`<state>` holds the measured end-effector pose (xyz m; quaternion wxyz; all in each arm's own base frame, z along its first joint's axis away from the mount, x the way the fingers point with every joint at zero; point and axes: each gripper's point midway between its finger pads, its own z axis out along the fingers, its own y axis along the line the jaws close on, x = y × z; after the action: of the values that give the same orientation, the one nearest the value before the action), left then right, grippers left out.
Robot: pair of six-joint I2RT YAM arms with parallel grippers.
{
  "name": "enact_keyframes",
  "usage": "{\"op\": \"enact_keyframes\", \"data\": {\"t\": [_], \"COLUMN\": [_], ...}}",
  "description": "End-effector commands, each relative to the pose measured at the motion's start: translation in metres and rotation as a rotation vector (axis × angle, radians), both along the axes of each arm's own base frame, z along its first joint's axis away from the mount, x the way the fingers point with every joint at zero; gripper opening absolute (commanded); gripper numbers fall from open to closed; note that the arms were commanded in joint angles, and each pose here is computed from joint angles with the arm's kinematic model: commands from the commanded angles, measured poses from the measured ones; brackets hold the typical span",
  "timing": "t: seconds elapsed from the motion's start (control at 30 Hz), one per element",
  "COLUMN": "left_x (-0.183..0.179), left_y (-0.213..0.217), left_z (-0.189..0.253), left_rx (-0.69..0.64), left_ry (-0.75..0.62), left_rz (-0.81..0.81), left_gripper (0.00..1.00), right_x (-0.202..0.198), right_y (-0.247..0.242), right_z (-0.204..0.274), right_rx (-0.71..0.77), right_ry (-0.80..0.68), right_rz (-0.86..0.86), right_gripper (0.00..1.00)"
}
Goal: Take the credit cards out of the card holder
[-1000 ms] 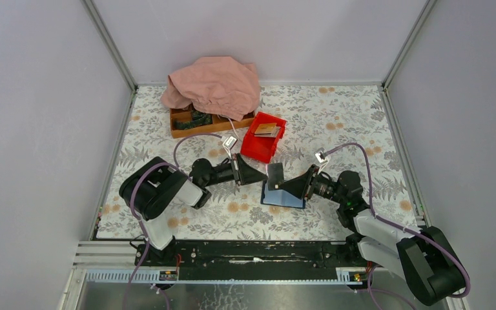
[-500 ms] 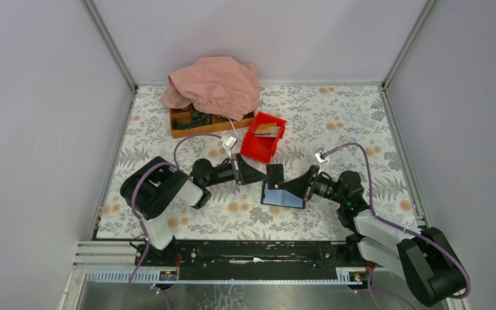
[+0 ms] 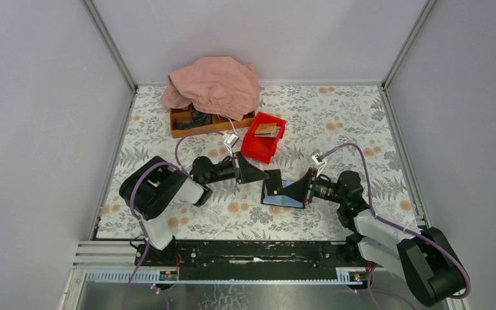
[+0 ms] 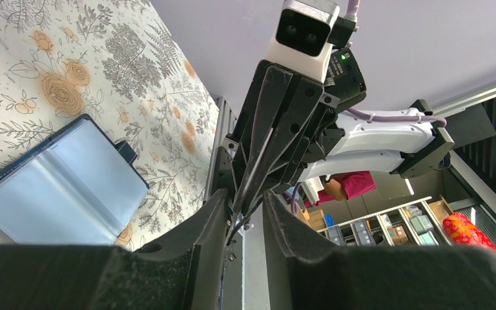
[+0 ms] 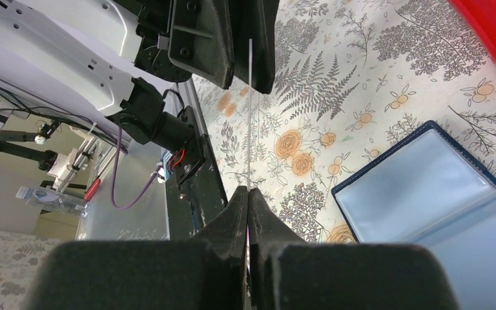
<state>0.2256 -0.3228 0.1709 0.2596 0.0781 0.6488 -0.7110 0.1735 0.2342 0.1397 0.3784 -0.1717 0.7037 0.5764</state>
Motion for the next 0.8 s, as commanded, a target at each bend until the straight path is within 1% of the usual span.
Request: {"op": "enact_keyframes", "data": {"t": [0.0, 0.07, 0.2, 0.27, 0.3, 0.33, 0.6, 0.63, 0.67, 0.7, 0.77], "left_x": [0.001, 0.002, 0.003, 0.003, 0.003, 0.003, 0.002, 0.002, 0.004, 0.006, 0.015], "left_y": [0.003, 0.005, 0.007, 0.008, 0.008, 0.008, 0.009, 0.009, 0.01, 0.013, 0.019], "left_z": [0.029, 0.031, 0.035, 0.035, 0.035, 0.034, 0.032, 0.032, 0.033, 0.033, 0.037], "left_rx": [-0.063, -0.067, -0.071, -0.07, -0.069, -0.068, -0.062, -0.062, -0.062, -0.062, -0.064], "left_ry": [-0.12, -0.127, -0.139, -0.14, -0.139, -0.14, -0.139, -0.142, -0.145, -0.151, -0.175], "left_rz": [-0.009, -0.007, -0.004, -0.002, -0.003, -0.008, -0.014, -0.012, -0.005, 0.004, 0.038], "left_gripper": [0.33, 0.32, 0.22, 0.12, 0.08, 0.0, 0.0, 0.0, 0.0, 0.0, 0.0], "right_x": [-0.003, -0.004, -0.004, -0.003, -0.003, -0.003, 0.001, 0.003, 0.005, 0.008, 0.015], "right_y": [0.005, 0.005, 0.006, 0.006, 0.006, 0.006, 0.006, 0.005, 0.004, 0.003, 0.0], "right_z": [0.018, 0.017, 0.015, 0.015, 0.015, 0.014, 0.011, 0.011, 0.01, 0.008, 0.005], "right_rx": [0.032, 0.031, 0.031, 0.031, 0.031, 0.031, 0.029, 0.027, 0.024, 0.02, 0.006], "right_ry": [-0.074, -0.07, -0.065, -0.063, -0.061, -0.059, -0.047, -0.047, -0.045, -0.045, -0.044], "right_rz": [0.062, 0.065, 0.067, 0.068, 0.068, 0.068, 0.048, 0.036, 0.02, -0.002, -0.06], "right_gripper": [0.0, 0.0, 0.0, 0.0, 0.0, 0.0, 0.0, 0.05, 0.18, 0.27, 0.38]}}
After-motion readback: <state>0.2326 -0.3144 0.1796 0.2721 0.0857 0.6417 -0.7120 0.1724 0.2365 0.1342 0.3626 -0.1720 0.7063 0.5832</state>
